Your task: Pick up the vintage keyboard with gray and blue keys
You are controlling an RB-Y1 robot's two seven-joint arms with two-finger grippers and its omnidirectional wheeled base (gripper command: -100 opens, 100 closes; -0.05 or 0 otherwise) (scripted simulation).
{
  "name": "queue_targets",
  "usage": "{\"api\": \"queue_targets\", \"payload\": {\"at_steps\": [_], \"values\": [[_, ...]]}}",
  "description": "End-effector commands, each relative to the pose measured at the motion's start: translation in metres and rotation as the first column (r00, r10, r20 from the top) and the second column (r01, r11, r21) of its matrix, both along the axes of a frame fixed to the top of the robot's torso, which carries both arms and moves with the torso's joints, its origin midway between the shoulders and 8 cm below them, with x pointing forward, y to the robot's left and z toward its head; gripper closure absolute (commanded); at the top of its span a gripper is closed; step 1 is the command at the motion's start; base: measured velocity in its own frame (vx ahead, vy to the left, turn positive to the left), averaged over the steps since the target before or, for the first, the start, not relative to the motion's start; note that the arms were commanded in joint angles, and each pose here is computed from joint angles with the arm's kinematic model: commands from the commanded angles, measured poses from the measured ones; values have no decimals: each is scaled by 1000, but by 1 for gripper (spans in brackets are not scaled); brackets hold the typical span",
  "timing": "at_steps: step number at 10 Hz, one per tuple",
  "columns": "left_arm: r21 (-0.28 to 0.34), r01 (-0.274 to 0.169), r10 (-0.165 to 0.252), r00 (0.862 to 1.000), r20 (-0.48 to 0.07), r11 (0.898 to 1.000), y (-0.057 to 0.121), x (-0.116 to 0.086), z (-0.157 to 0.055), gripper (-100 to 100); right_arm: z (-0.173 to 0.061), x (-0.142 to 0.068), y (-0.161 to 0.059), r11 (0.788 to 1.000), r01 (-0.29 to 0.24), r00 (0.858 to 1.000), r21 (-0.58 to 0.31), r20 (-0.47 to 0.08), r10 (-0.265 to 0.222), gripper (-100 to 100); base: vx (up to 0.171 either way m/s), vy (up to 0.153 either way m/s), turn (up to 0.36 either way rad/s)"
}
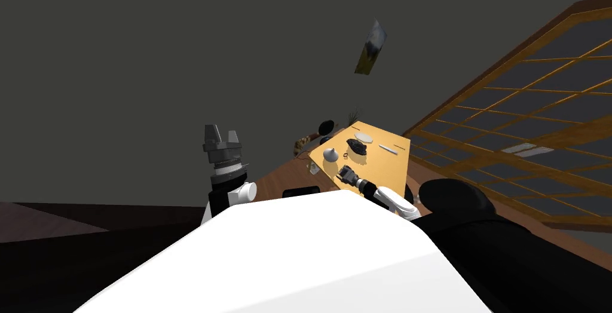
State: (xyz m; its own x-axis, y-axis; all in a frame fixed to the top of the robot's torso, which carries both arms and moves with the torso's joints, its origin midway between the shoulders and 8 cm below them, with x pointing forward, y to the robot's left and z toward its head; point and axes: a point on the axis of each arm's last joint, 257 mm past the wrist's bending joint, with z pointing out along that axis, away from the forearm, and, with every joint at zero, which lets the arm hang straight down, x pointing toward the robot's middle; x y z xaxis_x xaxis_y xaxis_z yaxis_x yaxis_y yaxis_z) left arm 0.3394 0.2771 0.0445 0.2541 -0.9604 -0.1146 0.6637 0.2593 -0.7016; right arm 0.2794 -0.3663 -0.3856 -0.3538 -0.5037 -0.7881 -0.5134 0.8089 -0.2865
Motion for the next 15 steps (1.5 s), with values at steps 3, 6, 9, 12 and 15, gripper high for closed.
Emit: {"api": "queue_targets", "payload": {"at_steps": [3, 6, 9, 12, 15], "values": [[0, 0, 0, 1000, 0, 1000, 0, 0, 0, 0, -34, -39, -33, 978, -92, 993, -185, -92, 76, -100, 20, -20, 221], [0, 0, 0, 1000, 0, 1000, 0, 0, 0, 0, -49, -58, -47, 952, -150, 983, -265, -142, 115, -100, 23, -25, 170], [0, 0, 0, 1000, 0, 1000, 0, 0, 0, 0, -72, -97, -75, 887, -261, 954, -381, -243, 177, -100, 18, -14, 227], [0, 0, 0, 1000, 0, 1000, 0, 0, 0, 0, -83, -118, -88, 843, -325, 932, -428, -297, 209, -100, 22, -22, 155], [0, 0, 0, 1000, 0, 1000, 0, 0, 0, 0, -100, -159, -112, 755, -442, 879, -484, -401, 258, -100, 24, -21, 182]]}}
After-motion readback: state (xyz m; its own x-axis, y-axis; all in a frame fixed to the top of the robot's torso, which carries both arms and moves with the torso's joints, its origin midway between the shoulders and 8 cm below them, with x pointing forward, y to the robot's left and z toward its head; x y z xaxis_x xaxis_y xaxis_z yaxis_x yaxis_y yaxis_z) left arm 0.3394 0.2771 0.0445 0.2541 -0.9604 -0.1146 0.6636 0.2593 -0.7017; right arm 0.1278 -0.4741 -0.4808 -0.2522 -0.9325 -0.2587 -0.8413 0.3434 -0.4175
